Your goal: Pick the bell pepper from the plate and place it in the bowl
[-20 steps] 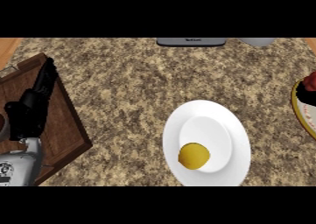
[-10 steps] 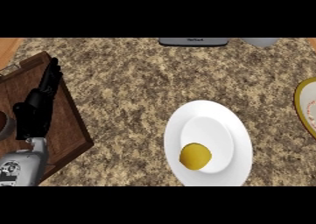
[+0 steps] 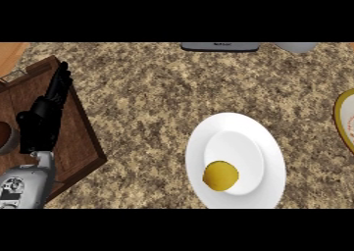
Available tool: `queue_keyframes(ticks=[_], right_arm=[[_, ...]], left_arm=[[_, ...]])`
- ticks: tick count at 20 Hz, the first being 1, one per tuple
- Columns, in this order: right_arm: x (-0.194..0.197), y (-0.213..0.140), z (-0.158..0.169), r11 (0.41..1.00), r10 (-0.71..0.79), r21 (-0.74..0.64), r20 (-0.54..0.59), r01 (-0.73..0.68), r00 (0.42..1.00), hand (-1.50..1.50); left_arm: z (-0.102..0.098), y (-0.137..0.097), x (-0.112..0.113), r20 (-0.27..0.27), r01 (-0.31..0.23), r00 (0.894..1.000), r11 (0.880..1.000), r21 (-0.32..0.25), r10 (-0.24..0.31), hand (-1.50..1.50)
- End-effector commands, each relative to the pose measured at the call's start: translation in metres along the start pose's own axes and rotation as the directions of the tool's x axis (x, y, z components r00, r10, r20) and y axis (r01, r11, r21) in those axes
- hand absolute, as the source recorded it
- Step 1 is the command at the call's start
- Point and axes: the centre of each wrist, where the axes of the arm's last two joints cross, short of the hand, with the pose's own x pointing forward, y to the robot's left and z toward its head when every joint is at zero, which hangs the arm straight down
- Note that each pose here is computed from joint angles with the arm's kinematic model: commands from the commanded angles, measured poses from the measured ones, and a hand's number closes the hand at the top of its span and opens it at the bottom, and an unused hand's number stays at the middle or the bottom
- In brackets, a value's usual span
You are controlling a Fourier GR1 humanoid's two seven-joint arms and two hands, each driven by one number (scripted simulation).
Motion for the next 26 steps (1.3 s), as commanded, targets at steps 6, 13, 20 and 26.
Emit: queue_keyframes(ticks=[6,13,20,26], right_arm=[[-0.018,0.004,-0.006,0.969,-0.247,0.003,0.082,0.248,0.965,-1.50],[-0.043,-0.031,-0.021,0.922,-0.387,-0.006,0.051,0.387,0.921,-1.50],[-0.110,-0.077,-0.005,0.876,-0.483,0.017,0.058,0.483,0.874,-1.50],[-0.147,-0.109,0.021,0.839,-0.540,0.129,0.073,0.529,0.838,-1.50]], left_arm=[[-0.004,-0.001,-0.004,0.000,-0.019,1.000,1.000,0.005,0.019,0.00],[0.000,-0.006,-0.001,-0.014,-0.011,1.000,1.000,0.025,0.011,0.00],[0.005,0.016,-0.005,-0.044,0.020,0.999,0.999,0.043,-0.018,0.00],[0.013,0.005,-0.003,-0.044,0.001,0.999,0.999,0.043,0.001,0.00]])
